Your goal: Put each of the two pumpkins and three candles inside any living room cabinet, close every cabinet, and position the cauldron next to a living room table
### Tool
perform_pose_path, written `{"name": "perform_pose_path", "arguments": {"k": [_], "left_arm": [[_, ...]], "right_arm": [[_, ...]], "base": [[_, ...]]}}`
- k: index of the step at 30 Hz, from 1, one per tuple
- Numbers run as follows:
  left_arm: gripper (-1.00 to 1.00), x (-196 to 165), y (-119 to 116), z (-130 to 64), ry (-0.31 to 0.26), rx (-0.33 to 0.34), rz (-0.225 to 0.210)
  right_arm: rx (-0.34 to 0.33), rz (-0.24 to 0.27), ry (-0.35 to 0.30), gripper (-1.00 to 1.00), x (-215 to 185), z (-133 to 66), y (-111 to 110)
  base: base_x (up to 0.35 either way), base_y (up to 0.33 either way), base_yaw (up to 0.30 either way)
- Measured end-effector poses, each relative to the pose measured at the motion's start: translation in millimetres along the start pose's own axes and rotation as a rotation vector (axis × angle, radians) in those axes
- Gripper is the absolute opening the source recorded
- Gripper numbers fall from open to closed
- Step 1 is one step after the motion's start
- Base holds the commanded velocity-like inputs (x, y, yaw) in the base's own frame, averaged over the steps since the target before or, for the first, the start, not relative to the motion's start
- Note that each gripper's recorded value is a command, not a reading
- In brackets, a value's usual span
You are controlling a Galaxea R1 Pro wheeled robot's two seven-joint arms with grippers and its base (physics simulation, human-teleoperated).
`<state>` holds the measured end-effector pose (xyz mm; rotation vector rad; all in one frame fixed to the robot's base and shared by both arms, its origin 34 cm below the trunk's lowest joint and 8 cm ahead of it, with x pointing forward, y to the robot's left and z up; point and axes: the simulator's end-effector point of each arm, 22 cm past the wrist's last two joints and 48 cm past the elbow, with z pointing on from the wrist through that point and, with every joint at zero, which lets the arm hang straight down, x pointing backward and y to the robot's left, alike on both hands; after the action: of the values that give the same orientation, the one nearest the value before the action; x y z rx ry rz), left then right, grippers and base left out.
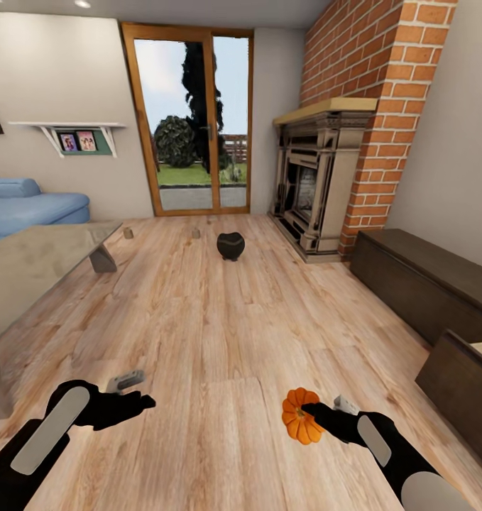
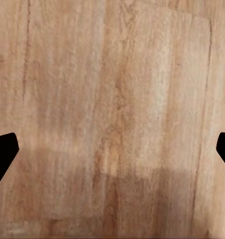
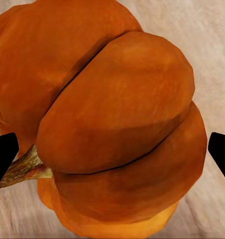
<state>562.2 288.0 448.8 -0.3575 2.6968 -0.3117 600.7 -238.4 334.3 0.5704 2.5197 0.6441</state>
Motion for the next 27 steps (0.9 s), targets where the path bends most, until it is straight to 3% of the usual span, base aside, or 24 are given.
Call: {"name": "perform_pose_path", "arguments": {"k": [7, 15, 20, 24, 27], "left_arm": [[1.00, -5.3, 15.8, -2.7, 0.008, -0.067, 0.007], [1.00, 3.9, 54.1, 14.2, 0.029, -0.162, -0.092], [1.00, 7.7, 71.5, 18.8, 0.025, -0.225, -0.077], [1.00, 18.5, 93.5, 32.6, 0.007, -0.280, -0.123], [1.00, 26.9, 90.7, 47.5, -0.034, -0.273, -0.073]], "right_arm": [[0.009, 0.003, 0.015, -1.00, 0.7, -6.2, 2.5], [0.064, -0.032, 0.010, -1.00, 8.3, -10.3, -12.0], [0.093, -0.030, -0.021, -1.00, 14.1, -7.9, -27.2], [0.101, -0.040, -0.056, -1.00, 6.0, -10.6, -27.9], [0.106, -0.045, -0.057, -1.00, 3.4, -13.9, -26.5]], "base": [[0.000, 0.000, 0.000], [0.000, 0.000, 0.000], [0.000, 0.000, 0.000], [0.000, 0.000, 0.000], [0.000, 0.000, 0.000]]}}
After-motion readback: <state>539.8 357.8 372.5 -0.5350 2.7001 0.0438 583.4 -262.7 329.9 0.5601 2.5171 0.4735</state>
